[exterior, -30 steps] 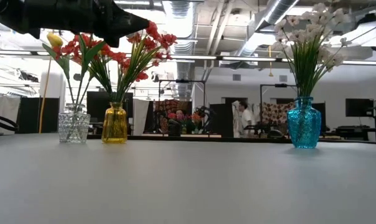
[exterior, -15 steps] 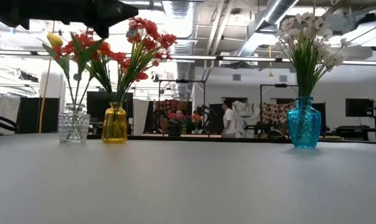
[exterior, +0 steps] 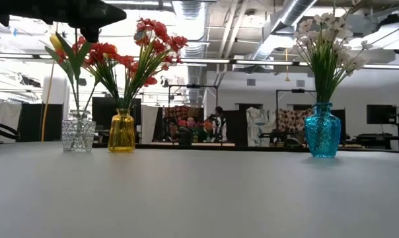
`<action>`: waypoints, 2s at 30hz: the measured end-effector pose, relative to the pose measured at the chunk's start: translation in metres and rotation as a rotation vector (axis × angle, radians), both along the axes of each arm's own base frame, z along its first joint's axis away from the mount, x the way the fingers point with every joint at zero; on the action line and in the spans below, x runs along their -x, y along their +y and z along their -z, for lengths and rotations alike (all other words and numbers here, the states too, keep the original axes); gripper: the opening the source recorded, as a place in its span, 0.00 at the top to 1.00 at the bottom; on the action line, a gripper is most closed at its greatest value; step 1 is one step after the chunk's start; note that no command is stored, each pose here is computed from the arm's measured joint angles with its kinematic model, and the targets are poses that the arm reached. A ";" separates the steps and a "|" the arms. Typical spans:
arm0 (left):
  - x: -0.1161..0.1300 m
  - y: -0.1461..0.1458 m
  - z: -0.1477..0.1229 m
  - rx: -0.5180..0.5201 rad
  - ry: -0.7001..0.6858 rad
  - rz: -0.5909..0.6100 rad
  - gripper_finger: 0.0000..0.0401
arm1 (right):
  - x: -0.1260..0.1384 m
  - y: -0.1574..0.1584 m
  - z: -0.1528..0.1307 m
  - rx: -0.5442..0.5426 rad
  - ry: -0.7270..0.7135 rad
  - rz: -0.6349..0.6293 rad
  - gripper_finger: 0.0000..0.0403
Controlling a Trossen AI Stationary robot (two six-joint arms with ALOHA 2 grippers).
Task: Sort flowers into vase by color
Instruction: Return to Home Position
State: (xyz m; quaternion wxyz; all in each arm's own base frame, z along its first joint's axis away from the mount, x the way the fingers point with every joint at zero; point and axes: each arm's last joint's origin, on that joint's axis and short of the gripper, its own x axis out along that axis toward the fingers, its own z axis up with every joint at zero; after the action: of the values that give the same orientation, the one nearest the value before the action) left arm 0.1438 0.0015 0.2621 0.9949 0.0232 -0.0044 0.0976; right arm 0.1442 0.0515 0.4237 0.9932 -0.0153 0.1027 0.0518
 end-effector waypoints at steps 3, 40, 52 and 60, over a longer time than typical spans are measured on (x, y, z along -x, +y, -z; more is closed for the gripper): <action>0.002 0.000 0.001 -0.018 0.014 0.001 1.00 | -0.013 0.015 0.005 0.029 0.017 -0.026 0.58; 0.020 0.001 0.037 -0.017 -0.038 0.000 1.00 | -0.011 0.071 0.185 0.000 0.134 -0.167 0.91; 0.020 0.001 0.035 -0.030 -0.055 -0.001 1.00 | 0.001 0.006 0.256 -0.092 -0.053 0.074 0.91; 0.031 0.002 0.031 -0.095 -0.089 -0.026 1.00 | -0.001 -0.020 0.259 -0.003 -0.067 0.180 0.94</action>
State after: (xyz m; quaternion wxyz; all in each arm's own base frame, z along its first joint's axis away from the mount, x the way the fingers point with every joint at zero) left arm 0.1128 0.0031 0.2314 0.9902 0.0662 -0.0532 0.1111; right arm 0.1448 0.0315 0.1646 0.9968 -0.0063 0.0703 -0.0380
